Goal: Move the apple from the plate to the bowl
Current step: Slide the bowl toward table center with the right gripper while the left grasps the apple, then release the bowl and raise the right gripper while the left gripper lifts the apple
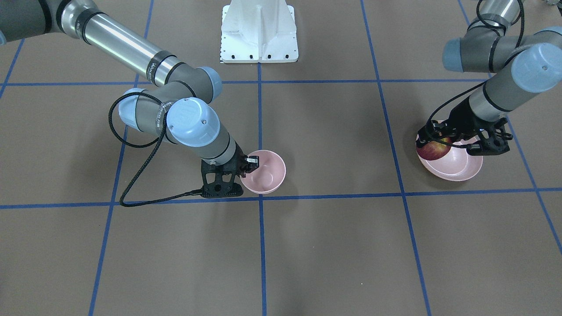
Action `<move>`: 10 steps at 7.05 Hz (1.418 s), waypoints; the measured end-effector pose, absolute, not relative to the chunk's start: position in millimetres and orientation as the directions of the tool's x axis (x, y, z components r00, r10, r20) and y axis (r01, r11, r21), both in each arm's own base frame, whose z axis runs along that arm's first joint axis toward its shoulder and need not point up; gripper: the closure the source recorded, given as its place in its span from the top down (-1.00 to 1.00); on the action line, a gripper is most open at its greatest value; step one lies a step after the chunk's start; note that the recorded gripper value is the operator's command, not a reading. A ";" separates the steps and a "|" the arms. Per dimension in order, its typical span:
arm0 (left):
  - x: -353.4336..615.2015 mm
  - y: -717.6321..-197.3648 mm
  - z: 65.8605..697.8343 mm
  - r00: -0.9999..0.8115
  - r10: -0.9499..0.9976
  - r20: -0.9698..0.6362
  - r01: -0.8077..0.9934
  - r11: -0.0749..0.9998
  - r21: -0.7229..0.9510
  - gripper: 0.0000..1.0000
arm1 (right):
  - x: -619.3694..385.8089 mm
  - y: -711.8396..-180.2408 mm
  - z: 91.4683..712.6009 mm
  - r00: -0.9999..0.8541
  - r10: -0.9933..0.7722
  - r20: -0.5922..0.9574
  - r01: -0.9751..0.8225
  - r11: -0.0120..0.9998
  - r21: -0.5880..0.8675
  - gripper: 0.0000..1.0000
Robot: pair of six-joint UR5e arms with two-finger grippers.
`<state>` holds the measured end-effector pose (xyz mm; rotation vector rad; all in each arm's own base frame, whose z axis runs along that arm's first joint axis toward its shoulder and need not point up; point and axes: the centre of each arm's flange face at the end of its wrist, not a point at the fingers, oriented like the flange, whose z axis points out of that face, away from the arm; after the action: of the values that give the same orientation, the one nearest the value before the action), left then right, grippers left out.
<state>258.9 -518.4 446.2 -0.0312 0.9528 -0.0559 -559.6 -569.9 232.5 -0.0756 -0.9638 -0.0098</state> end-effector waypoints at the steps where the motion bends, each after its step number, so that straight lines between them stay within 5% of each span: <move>1: 258.9 -518.4 446.3 0.578 -0.062 -0.814 0.034 0.998 -0.052 -1.00 | -564.9 -568.4 234.6 0.578 0.028 0.816 0.038 0.997 -0.061 0.99; 5: 265.3 -526.3 430.0 0.579 -0.065 -0.813 0.034 0.998 -0.056 -1.00 | -554.5 -579.4 214.2 0.563 0.056 0.825 0.002 0.998 -0.069 1.00; 10: 386.0 -555.3 218.9 0.529 -0.239 -0.815 0.087 0.970 -0.228 -1.00 | -446.6 -612.5 263.1 0.634 0.110 0.765 -0.035 0.993 -0.113 1.00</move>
<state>386.0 -555.3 218.9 -0.1670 0.9962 -0.1954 -446.6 -612.5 263.1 -0.0909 -0.8803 0.0826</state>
